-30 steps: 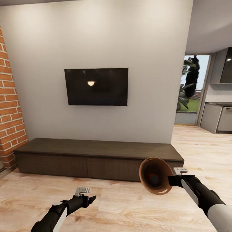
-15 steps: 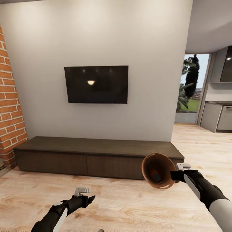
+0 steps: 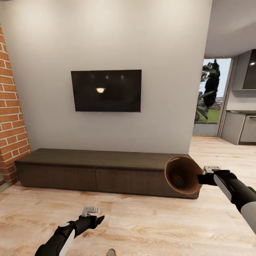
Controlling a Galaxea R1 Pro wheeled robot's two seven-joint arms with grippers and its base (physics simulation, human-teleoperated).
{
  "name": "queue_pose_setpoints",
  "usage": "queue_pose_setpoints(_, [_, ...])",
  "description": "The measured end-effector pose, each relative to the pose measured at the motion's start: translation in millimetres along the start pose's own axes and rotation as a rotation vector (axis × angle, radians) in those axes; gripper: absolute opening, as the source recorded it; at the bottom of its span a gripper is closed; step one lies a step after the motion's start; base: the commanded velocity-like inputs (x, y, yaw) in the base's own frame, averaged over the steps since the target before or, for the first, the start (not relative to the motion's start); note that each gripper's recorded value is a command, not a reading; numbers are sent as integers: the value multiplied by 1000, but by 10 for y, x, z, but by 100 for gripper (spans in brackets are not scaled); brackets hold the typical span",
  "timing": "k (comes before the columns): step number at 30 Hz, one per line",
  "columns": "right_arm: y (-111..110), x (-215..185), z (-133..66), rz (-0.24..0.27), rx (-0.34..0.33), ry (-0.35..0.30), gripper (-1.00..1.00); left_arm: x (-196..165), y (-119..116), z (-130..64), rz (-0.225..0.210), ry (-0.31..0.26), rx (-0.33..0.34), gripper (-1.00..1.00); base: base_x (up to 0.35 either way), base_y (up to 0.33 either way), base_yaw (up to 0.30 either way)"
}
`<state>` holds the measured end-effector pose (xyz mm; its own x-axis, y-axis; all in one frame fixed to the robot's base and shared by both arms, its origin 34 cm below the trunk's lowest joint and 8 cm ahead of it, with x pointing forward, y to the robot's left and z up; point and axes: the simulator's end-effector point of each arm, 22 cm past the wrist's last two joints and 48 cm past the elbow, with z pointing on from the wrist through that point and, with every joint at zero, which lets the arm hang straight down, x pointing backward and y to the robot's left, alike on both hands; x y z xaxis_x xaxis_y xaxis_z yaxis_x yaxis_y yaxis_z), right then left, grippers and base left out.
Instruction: Put the three can of soda from the living room inside the tash can in the kitchen.
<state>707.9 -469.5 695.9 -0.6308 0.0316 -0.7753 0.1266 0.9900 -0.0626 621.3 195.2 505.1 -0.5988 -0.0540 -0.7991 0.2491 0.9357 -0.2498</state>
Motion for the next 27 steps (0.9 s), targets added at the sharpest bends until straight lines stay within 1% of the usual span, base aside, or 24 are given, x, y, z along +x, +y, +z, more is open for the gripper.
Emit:
queue_pose_setpoints(3, [7,68,34,-8,7,6,-100,63,-6,30,0,0,3,100,0,0,0])
queue_pose_setpoints(5, [36,105,54,-4,0,6,-100,101,-24,54,-1,-1,6,100,0,0,0])
queue_pose_setpoints(9, [41,189,94,-8,3,7,-100,125,-163,126,-8,-10,28,100,0,0,0])
queue_pose_setpoints(10, [41,212,105,-10,4,8,-100,77,-268,168,-9,-17,42,100,0,0,0])
queue_pose_setpoints(12, [47,252,124,-9,3,8,-100,32,-309,206,-3,-26,45,100,0,0,0])
queue_pose_setpoints(13, [50,273,134,-9,2,8,-100,-61,-320,238,5,-38,32,100,0,0,0])
queue_pose_setpoints(15, [50,314,154,-10,3,8,-100,-133,-327,283,12,-50,15,100,0,0,0])
queue_pose_setpoints(16, [50,336,163,-11,4,8,-100,-212,-367,321,20,-61,1,100,0,0,0])
queue_pose_setpoints(19, [50,397,192,-10,4,8,-100,-249,-484,398,59,-66,-11,100,0,0,0])
queue_pose_setpoints(20, [49,419,201,-11,4,8,-100,-243,-537,425,80,-65,-10,100,0,0,0])
queue_pose_setpoints(21, [50,440,212,-11,5,8,-100,-194,-566,452,94,-58,-11,100,0,0,0])
queue_pose_setpoints(22, [52,461,222,-12,5,8,-100,-139,-570,471,97,-50,-11,100,0,0,0])
queue_pose_setpoints(27, [57,567,270,-13,5,8,-100,307,-547,572,93,20,-15,100,0,0,0])
